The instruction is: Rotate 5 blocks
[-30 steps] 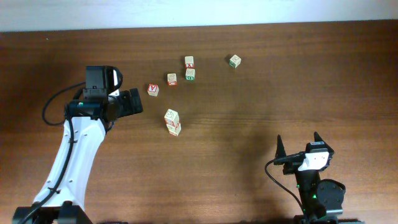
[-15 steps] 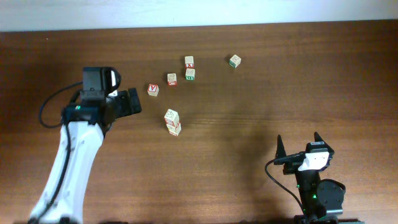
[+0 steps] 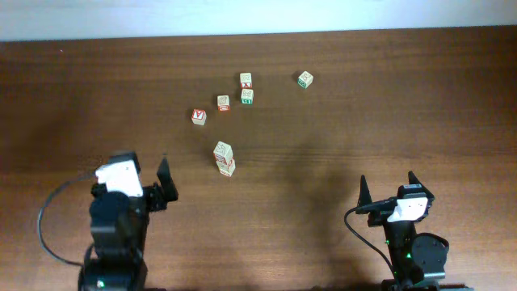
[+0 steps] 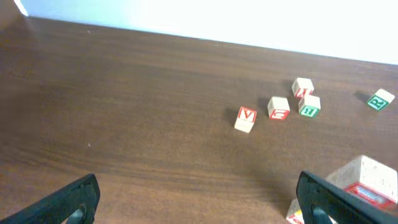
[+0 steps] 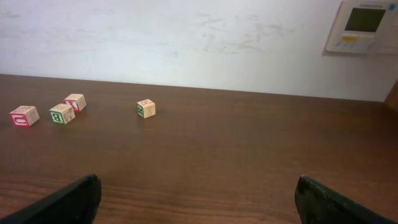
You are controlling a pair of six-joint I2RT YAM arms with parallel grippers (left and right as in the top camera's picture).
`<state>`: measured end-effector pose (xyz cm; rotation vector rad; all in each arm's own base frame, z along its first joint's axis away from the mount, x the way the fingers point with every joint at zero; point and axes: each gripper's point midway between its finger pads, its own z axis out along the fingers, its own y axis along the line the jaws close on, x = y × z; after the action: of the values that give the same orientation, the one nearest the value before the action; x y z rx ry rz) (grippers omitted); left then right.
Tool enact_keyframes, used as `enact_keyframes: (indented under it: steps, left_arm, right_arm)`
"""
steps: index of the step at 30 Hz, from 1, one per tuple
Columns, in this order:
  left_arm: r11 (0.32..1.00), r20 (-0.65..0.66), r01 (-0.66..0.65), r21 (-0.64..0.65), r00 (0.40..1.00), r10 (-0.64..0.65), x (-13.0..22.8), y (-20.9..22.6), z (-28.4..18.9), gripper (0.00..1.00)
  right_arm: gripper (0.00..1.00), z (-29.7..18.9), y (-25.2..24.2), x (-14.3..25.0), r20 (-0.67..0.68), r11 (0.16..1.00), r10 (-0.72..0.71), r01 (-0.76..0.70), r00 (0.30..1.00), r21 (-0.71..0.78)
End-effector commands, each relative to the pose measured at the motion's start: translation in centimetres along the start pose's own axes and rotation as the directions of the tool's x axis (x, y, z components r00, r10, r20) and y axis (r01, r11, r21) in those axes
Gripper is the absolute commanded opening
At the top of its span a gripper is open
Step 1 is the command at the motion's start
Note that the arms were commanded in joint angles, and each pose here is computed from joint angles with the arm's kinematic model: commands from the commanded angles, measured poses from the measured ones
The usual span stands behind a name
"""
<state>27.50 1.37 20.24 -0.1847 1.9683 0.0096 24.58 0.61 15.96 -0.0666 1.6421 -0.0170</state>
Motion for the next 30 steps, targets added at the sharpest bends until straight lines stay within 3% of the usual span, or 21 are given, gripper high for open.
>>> enact_keyframes:
  steps: [1, 12, 18, 30]
  left_arm:
    - [1.000, 0.044, -0.010, -0.016, 0.999, 0.011, 1.4, 0.6, -0.3, 0.99]
    - [0.998, 0.073, 0.029, -0.051, 0.997, -0.026, 2.9, 2.6, -0.1, 0.99]
    - [0.997, 0.203, 0.048, -0.068, 0.979, -0.034, 2.9, 3.5, -0.4, 0.99]
    - [0.985, 0.338, -0.153, -0.084, 0.925, 0.173, 4.1, 3.0, -0.5, 0.99]
  right_arm:
    - [0.99, 0.0, -0.3, 0.3, -0.004, 1.000, 0.001, -0.001, 1.000, 0.018]
    - [0.99, 0.0, -0.3, 0.3, -0.004, 1.000, 0.001, -0.001, 1.000, 0.018]
    - [0.99, 0.0, -0.3, 0.3, -0.004, 1.000, 0.001, -0.001, 1.000, 0.018]
    - [0.99, 0.0, -0.3, 0.3, -0.004, 1.000, 0.001, -0.001, 1.000, 0.018]
